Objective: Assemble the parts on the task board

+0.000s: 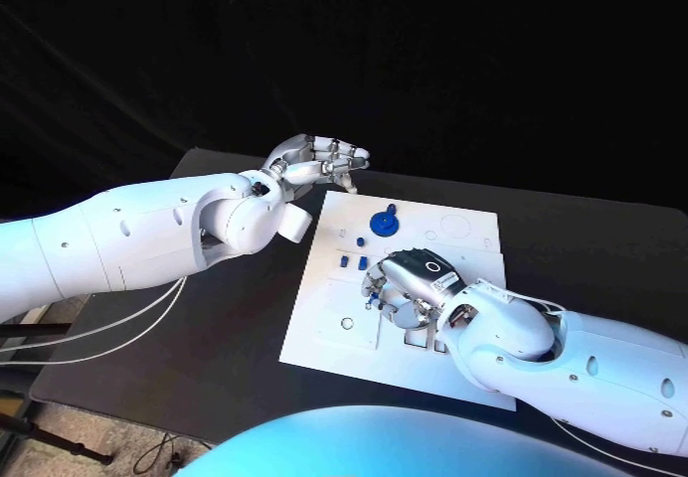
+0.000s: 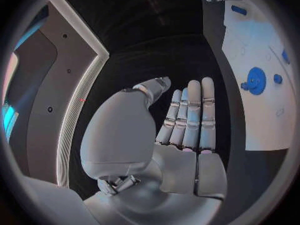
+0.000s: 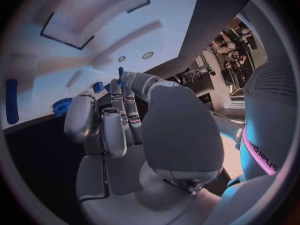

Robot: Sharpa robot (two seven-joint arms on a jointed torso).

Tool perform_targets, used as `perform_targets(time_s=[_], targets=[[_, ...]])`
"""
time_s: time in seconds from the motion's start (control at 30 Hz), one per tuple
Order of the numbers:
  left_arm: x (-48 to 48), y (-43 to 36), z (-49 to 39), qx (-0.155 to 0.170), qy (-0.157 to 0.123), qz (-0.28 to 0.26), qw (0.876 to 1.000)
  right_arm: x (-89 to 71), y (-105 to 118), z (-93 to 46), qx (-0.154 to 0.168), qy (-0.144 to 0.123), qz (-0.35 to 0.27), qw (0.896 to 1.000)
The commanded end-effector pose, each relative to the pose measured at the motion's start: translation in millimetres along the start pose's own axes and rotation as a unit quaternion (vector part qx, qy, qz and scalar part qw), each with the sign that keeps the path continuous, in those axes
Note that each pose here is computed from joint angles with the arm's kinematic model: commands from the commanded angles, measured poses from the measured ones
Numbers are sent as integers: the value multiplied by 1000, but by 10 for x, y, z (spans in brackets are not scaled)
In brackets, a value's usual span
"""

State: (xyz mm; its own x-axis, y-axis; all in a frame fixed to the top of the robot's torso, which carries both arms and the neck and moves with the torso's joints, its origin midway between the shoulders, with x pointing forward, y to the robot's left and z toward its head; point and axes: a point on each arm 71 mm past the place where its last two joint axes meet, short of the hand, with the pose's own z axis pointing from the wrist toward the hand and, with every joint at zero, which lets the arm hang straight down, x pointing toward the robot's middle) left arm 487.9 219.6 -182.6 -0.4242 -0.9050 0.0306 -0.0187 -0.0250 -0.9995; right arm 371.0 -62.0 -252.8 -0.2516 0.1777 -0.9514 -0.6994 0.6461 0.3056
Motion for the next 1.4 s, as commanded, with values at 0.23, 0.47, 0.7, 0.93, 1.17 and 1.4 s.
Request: perform_targets(time_s=[0.23,0.47,0.7,0.93,1.17,1.4], targets=[[29,-5,10,2,11,-4,1000,51,36,0,-12,-4,-1,1000],[26,-4,10,2,11,-4,1000,79,27,5,-11,-1,-1,1000],[25,-3,9,1,12,-4,1000,102,-6,6,-6,1,-5,1000],[25,-2,8,0,13,-4,1000,113,-15,17,-5,3,-9,1000],[28,-1,7,-1,14,-4,1000,131,-13,33,-5,8,-12,1000],[29,0,6,-2,15,-4,1000,152,9,44,-8,15,-12,1000]])
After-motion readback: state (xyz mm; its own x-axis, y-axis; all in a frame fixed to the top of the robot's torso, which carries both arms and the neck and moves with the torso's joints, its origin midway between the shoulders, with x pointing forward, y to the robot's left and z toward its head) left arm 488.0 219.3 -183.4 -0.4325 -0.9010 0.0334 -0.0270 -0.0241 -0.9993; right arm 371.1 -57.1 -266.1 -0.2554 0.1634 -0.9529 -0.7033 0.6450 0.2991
